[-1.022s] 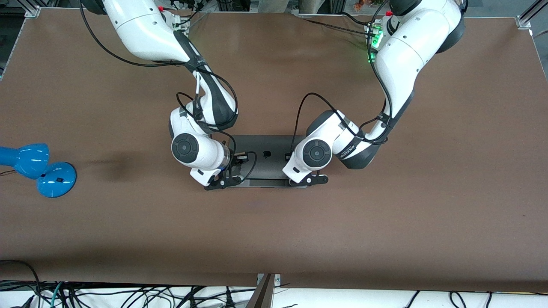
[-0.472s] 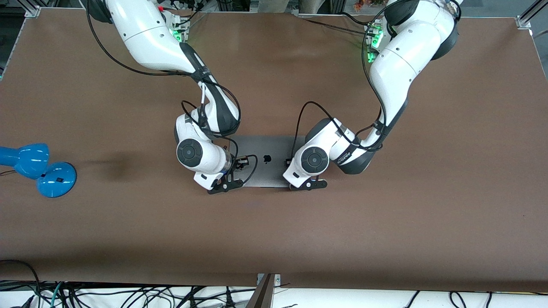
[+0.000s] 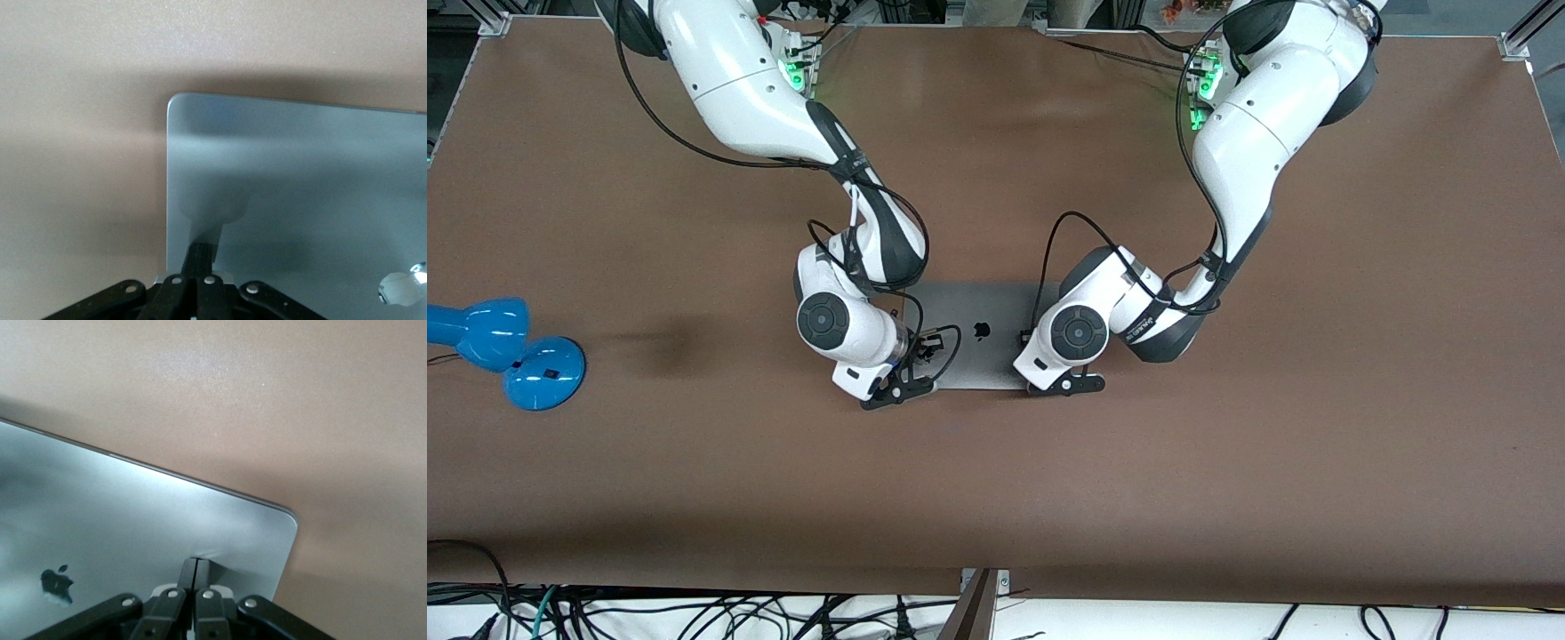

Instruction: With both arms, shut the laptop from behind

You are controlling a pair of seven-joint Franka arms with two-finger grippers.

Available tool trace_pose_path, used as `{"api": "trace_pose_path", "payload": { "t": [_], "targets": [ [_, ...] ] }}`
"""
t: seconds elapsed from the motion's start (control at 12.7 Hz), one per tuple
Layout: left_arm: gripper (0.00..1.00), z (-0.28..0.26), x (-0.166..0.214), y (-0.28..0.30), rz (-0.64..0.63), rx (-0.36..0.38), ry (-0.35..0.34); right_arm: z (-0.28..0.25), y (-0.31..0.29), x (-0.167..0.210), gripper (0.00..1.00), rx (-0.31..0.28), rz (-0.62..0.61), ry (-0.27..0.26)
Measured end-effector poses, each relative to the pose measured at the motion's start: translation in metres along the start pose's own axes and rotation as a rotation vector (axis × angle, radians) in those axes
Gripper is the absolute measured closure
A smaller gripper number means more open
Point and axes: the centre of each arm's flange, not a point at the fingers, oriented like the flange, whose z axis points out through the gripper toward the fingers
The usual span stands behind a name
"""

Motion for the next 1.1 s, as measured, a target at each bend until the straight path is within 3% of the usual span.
{"api": "trace_pose_path", "payload": {
  "t": [0.31, 0.39, 0.63, 0.87, 1.1],
  "targets": [
    [0.99, -0.006, 0.0, 0.0, 0.0, 0.005, 0.0, -0.002, -0.001, 0.0, 0.91, 0.001, -0.004, 0.002],
    [0.93, -0.012, 0.0, -0.001, 0.0, 0.009, 0.0, -0.003, -0.001, 0.001, 0.9, 0.002, -0.004, -0.002],
    [0.6, -0.047, -0.009, -0.008, 0.02, 0.058, -0.018, -0.035, 0.013, 0.011, 0.6, -0.017, 0.007, -0.052],
    [0.28, -0.106, -0.03, -0.017, 0.088, 0.105, -0.018, -0.116, 0.029, 0.025, 0.25, -0.038, 0.02, -0.099],
    [0.0, -0.181, -0.056, -0.036, 0.127, 0.096, -0.01, -0.199, 0.046, 0.023, 0.11, -0.041, 0.04, -0.074]
  ]
}}
